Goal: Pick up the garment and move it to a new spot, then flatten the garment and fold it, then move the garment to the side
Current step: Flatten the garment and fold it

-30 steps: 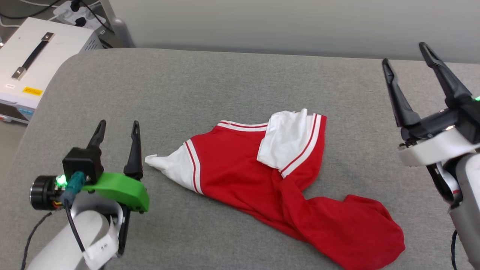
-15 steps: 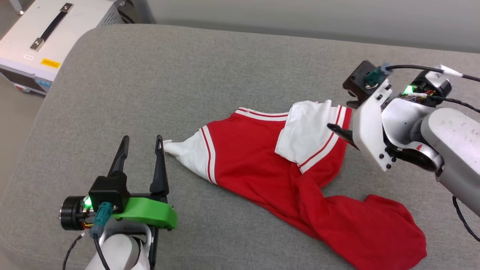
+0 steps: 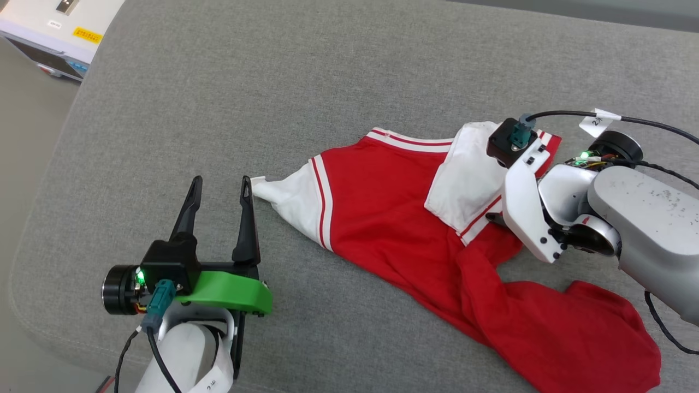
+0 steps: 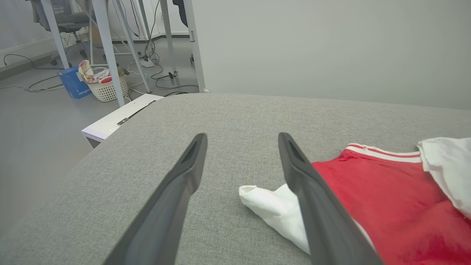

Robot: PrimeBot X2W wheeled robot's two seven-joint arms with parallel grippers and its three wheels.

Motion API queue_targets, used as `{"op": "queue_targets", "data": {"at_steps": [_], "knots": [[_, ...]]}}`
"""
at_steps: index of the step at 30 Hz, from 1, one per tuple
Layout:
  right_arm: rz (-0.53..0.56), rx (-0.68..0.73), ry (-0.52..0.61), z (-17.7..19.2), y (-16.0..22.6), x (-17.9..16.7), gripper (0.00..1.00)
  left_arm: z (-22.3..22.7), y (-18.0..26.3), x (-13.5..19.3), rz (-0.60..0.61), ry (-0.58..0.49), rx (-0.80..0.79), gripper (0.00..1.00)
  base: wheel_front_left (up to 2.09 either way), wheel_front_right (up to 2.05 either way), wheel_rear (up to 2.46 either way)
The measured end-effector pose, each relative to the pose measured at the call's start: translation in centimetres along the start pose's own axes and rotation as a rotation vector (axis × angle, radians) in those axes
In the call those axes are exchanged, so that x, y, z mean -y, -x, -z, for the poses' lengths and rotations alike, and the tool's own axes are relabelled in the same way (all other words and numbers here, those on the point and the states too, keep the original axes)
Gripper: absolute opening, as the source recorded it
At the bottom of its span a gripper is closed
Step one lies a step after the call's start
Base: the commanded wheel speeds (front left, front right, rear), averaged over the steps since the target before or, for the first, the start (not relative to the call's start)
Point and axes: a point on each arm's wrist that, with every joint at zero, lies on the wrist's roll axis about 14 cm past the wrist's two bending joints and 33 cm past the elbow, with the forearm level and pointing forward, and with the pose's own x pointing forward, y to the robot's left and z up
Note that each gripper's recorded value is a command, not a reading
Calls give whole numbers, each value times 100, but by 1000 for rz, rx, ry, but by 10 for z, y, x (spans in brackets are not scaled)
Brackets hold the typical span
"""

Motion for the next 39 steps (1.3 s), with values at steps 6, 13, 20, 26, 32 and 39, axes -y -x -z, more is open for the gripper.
{"op": "queue_targets", "data": {"at_steps": [6, 13, 20, 26, 32, 39], "knots": [[-10, 69, 7, -6, -8, -3, 26, 8, -2, -3, -7, -5, -17, 100, 0, 0, 0], [2, 366, 4, -41, 18, -12, 0, 0, -1, -3, 7, -11, 8, 100, 0, 0, 0], [89, 719, -170, -61, 83, 15, 0, -6, 8, 0, 19, 1, 25, 100, 0, 0, 0], [221, 912, -443, -15, 121, 49, 0, -3, 14, 10, 45, 21, 17, 100, 0, 0, 0], [432, 1004, -725, 62, 152, 86, 0, -1, 22, 16, 64, 25, 10, 100, 0, 0, 0], [684, 1015, -971, 158, 183, 108, 0, -4, 26, 19, 72, 29, 16, 100, 0, 0, 0]]}}
